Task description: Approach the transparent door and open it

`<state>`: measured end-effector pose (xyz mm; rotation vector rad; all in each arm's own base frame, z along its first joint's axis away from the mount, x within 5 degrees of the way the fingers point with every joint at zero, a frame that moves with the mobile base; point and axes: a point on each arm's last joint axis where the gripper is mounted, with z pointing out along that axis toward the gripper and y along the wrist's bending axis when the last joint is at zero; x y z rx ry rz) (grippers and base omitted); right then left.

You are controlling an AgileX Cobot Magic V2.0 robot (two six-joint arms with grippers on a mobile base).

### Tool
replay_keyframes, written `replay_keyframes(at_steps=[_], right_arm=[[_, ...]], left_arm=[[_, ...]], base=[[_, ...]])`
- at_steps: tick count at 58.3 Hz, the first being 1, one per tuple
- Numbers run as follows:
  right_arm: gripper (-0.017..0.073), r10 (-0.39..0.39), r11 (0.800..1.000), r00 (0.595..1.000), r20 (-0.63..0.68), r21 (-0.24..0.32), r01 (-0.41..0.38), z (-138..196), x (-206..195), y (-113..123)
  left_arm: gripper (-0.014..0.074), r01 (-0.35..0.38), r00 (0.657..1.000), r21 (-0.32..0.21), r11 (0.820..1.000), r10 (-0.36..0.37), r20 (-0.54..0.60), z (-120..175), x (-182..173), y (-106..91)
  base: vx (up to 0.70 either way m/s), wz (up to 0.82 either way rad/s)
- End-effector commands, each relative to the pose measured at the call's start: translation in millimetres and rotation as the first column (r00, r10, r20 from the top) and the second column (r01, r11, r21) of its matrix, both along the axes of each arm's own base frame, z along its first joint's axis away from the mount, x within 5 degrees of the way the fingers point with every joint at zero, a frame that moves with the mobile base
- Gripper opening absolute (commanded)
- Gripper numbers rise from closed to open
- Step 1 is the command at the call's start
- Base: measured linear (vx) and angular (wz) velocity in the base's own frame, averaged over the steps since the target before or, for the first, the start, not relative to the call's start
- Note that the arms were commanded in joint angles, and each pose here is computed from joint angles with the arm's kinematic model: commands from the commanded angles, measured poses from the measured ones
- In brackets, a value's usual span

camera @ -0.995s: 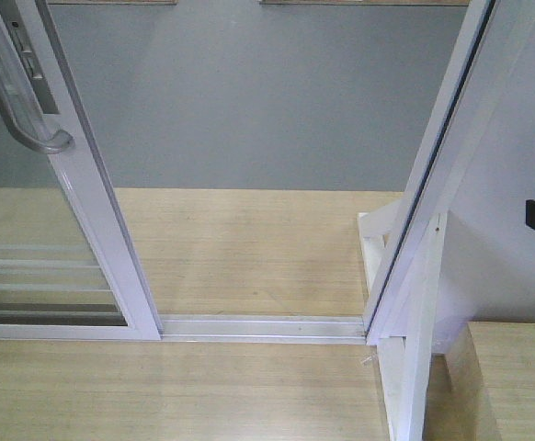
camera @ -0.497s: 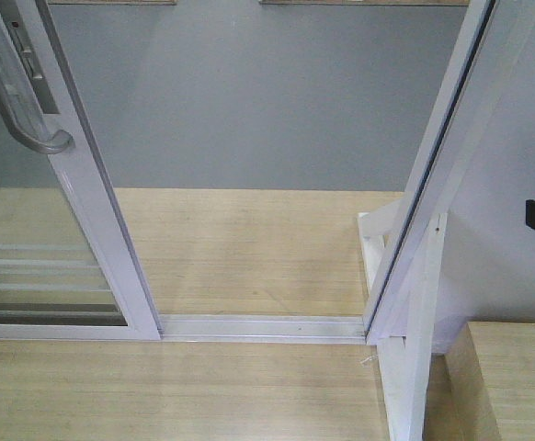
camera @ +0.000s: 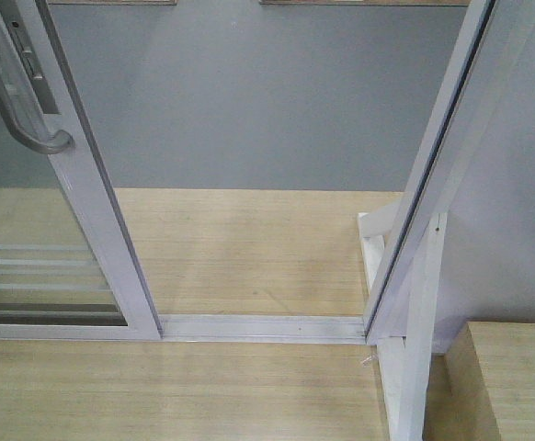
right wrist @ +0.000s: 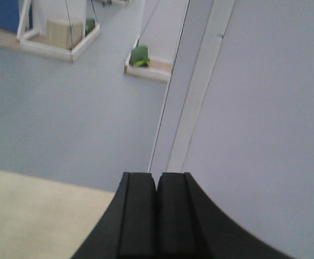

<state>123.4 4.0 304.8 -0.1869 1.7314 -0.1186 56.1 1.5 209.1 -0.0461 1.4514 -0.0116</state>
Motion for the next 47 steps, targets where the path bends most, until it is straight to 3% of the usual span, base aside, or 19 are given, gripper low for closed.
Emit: replay_keyframes(at_steps=[1, 12, 30, 34, 47], right_arm=[[-0.0012, 0.022, 0.999, 0.971, 0.237, 0.037, -0.032, 7, -14, 2], [-0.0010, 0.011, 0.990, 0.958, 0.285, 0.129, -0.050, -38, -43, 1], [-0.0008, -0.023, 0.992, 0.953, 0.304, 0.128, -0.017, -99, -68, -2], [-0.0008, -0.033, 0.991, 0.970, 0.242, 0.132, 0.000, -104, -67, -3], [-0.0006, -0.032, 0.992, 0.969, 0.243, 0.126, 0.001, -104, -67, -3]], left_arm=[[-0.0007, 0.002, 0.998, -0.008, 1.000, -0.001, 0.061, -1, -1, 0.1], [-0.0007, 0.002, 0.998, -0.008, 1.000, -0.001, 0.061, -1, -1, 0.1], [-0.0007, 0.002, 0.998, -0.008, 1.000, -0.001, 0.061, -1, -1, 0.1], [-0.0007, 0.002, 0.998, -0.008, 1.000, -0.001, 0.060, -1, -1, 0.1], [-0.0007, 0.002, 0.998, -0.008, 1.000, -0.001, 0.059, -1, -1, 0.1]], base=[[0.00, 0.00], [0.00, 0.00], [0.00, 0.00], [0.00, 0.00], [0.00, 0.00]])
